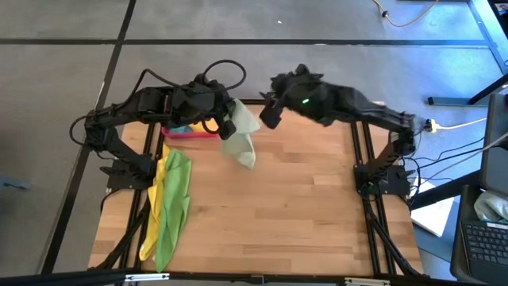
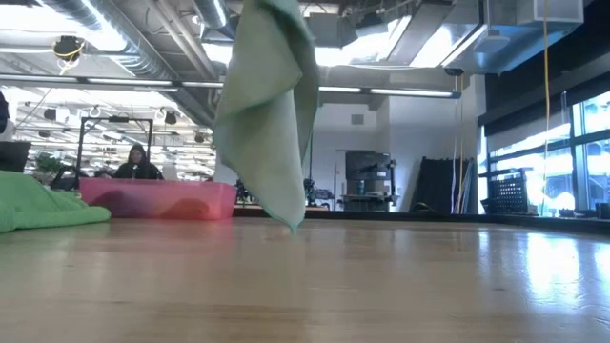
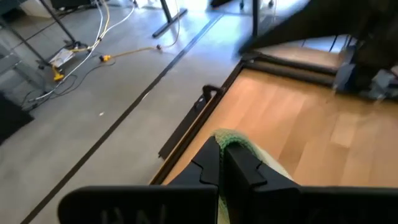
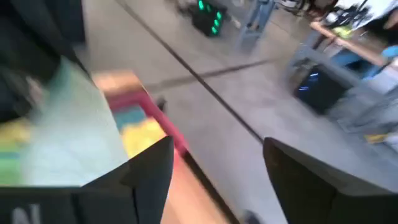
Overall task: Fold microfiber towels
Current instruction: Fold the light green microfiber towel
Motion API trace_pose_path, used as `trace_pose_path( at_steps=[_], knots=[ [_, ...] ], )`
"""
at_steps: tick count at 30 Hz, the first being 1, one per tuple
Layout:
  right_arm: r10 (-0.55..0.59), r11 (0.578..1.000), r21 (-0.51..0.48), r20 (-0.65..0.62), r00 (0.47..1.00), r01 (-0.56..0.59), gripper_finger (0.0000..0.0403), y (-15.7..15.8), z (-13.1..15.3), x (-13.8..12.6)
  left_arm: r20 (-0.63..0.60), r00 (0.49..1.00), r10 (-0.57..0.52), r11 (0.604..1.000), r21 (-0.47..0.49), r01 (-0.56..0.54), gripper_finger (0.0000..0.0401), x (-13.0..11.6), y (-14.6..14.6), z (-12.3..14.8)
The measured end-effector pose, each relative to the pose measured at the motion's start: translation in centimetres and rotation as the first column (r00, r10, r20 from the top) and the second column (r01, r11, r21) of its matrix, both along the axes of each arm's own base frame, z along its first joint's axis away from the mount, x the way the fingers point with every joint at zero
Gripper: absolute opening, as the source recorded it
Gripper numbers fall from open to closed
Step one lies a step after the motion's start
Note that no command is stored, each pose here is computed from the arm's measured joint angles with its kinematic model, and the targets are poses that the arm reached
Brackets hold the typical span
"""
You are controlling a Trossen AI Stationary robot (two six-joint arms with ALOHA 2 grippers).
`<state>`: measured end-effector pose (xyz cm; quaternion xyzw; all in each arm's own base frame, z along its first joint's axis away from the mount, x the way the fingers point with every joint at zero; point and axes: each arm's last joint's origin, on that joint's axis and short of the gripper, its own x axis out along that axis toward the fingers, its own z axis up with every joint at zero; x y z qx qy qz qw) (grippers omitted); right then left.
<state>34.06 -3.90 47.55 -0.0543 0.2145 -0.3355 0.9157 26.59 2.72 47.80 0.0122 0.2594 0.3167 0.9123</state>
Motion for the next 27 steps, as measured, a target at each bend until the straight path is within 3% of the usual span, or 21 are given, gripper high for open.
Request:
trace_pose_path(
  at_steps=[3, 7, 9, 17, 22, 27],
  knots=[
    [0.052, 0.984, 0.157, 0.184, 0.981, -0.082, 0.0248, 0.8, 1.6, -0.5, -0.006, 1.0, 0.026, 1.0, -0.002, -0.026, 0.0, -0.1, 0.5, -0.1],
    [0.171, 0.947, 0.237, 0.208, 0.963, -0.219, 0.0248, 2.3, -0.4, 2.1, 0.062, 0.997, 0.052, 0.999, -0.006, -0.051, 0.0, 0.1, 1.1, 0.4],
    [0.198, 0.943, 0.237, 0.161, 0.967, -0.233, 0.0248, 2.8, -2.1, 3.6, 0.089, 0.994, 0.056, 0.998, -0.014, -0.055, 0.0, 0.2, 1.3, 0.6],
    [0.177, 0.956, 0.201, 0.185, 0.967, -0.213, 0.0248, 3.0, -4.4, 6.9, 0.127, 0.99, 0.066, 0.997, -0.05, -0.06, 0.0, 0.3, 1.0, 0.7],
    [0.166, 0.957, 0.195, 0.231, 0.959, -0.212, 0.0248, 2.7, -4.2, 7.4, 0.13, 0.989, 0.076, 0.996, -0.055, -0.069, 0.0, 0.3, 0.8, 0.6],
    [0.175, 0.967, 0.153, 0.19, 0.966, -0.205, 0.0248, 2.0, -4.5, 7.6, 0.148, 0.984, 0.102, 0.993, -0.067, -0.093, 0.0, 0.2, 0.9, 0.7]
  ],
)
